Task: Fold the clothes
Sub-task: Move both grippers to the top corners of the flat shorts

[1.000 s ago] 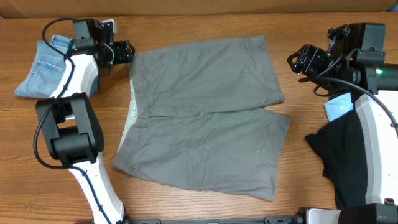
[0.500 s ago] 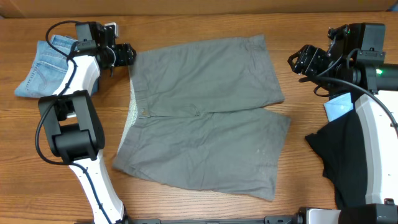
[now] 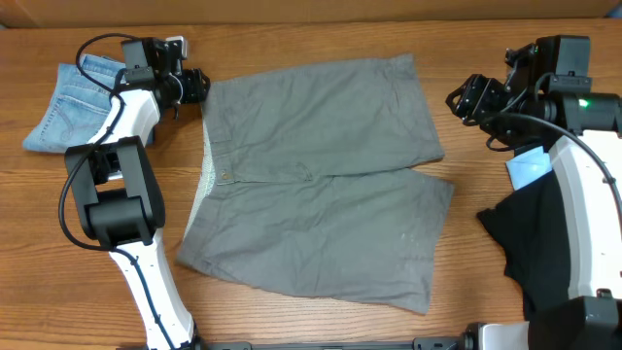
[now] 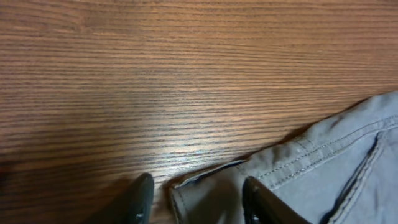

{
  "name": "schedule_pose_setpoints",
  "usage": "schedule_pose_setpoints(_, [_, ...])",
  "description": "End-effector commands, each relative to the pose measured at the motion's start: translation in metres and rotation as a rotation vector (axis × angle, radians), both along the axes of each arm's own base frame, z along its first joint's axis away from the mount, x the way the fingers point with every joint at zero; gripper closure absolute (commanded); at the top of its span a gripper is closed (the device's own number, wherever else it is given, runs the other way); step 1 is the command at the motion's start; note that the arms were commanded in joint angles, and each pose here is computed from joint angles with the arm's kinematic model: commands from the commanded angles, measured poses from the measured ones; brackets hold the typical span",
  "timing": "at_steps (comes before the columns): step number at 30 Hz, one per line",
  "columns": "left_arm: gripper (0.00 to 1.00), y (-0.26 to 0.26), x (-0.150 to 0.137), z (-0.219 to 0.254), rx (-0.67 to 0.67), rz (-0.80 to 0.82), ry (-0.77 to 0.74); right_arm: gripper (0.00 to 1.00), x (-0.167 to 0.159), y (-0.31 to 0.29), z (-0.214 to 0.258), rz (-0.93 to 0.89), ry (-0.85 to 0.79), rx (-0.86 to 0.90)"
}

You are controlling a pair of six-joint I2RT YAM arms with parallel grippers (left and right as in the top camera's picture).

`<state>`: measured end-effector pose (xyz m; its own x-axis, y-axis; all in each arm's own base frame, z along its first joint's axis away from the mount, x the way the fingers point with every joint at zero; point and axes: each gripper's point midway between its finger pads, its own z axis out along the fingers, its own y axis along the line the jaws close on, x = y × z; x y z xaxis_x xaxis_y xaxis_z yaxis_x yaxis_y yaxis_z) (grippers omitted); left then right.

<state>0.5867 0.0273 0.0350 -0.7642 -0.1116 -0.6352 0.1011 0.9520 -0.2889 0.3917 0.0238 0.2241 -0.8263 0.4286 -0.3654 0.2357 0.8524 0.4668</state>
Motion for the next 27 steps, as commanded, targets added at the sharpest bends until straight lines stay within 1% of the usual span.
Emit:
schedule_pose_setpoints(1, [0.41, -0.012, 0.0, 0.002, -0.046, -0.054, -0.011, 0.23, 0.003, -0.004, 0.004, -0.012, -0.018, -0.017])
schedule_pose_setpoints(3, [0.41, -0.013, -0.002, 0.009, -0.067, -0.064, -0.017, 0.25, 0.003, -0.005, 0.004, -0.014, -0.016, -0.019])
schedule_pose_setpoints(4, [0.42, -0.01, -0.003, 0.015, -0.067, -0.059, -0.018, 0.3, 0.003, -0.005, 0.003, -0.014, -0.012, -0.019])
schedule_pose_setpoints(5, [0.43, -0.006, -0.004, 0.023, -0.065, -0.052, -0.023, 0.34, 0.003, -0.005, 0.002, -0.014, -0.01, -0.019])
schedule_pose_setpoints(6, [0.44, -0.002, -0.005, 0.031, -0.062, -0.046, -0.03, 0.35, 0.003, -0.005, 0.001, -0.014, -0.006, -0.018])
schedule_pose_setpoints(7, [0.45, 0.003, -0.005, 0.043, -0.06, -0.037, -0.042, 0.39, 0.004, -0.005, -0.001, -0.014, -0.003, -0.018])
schedule_pose_setpoints(9, [0.46, 0.01, -0.01, 0.066, -0.059, -0.023, -0.05, 0.57, 0.007, -0.005, -0.007, -0.013, 0.008, -0.017])
schedule_pose_setpoints(10, [0.47, 0.012, -0.015, 0.075, -0.06, -0.017, -0.044, 0.6, 0.009, -0.005, -0.012, -0.013, 0.02, -0.015])
schedule_pose_setpoints(12, [0.52, 0.01, -0.03, 0.088, -0.067, -0.015, -0.006, 0.67, 0.013, -0.005, -0.024, -0.01, 0.05, -0.009])
schedule_pose_setpoints(13, [0.58, 0.008, -0.038, 0.091, -0.07, -0.02, 0.019, 0.73, 0.016, -0.004, -0.034, -0.007, 0.072, -0.007])
schedule_pose_setpoints(15, [0.66, -0.001, -0.053, 0.09, -0.069, -0.046, 0.073, 0.78, 0.023, -0.001, -0.051, 0.001, 0.105, -0.004])
schedule_pose_setpoints(17, [0.78, -0.013, -0.069, 0.082, -0.063, -0.089, 0.14, 0.8, 0.031, 0.005, -0.072, 0.015, 0.138, -0.001])
schedule_pose_setpoints(19, [0.85, -0.024, -0.083, 0.071, -0.066, -0.121, 0.207, 0.83, 0.038, 0.012, -0.092, 0.031, 0.164, -0.001])
schedule_pose_setpoints(22, [0.9, -0.04, -0.1, 0.056, -0.056, -0.151, 0.296, 0.86, 0.048, 0.019, -0.124, 0.018, 0.217, 0.0])
schedule_pose_setpoints(24, [0.91, -0.049, -0.105, 0.046, -0.038, -0.166, 0.33, 0.89, 0.05, 0.019, -0.149, -0.023, 0.272, -0.004])
schedule_pose_setpoints(27, [0.91, -0.061, -0.112, 0.031, 0.019, -0.182, 0.37, 0.89, 0.05, 0.022, -0.182, -0.036, 0.34, -0.003])
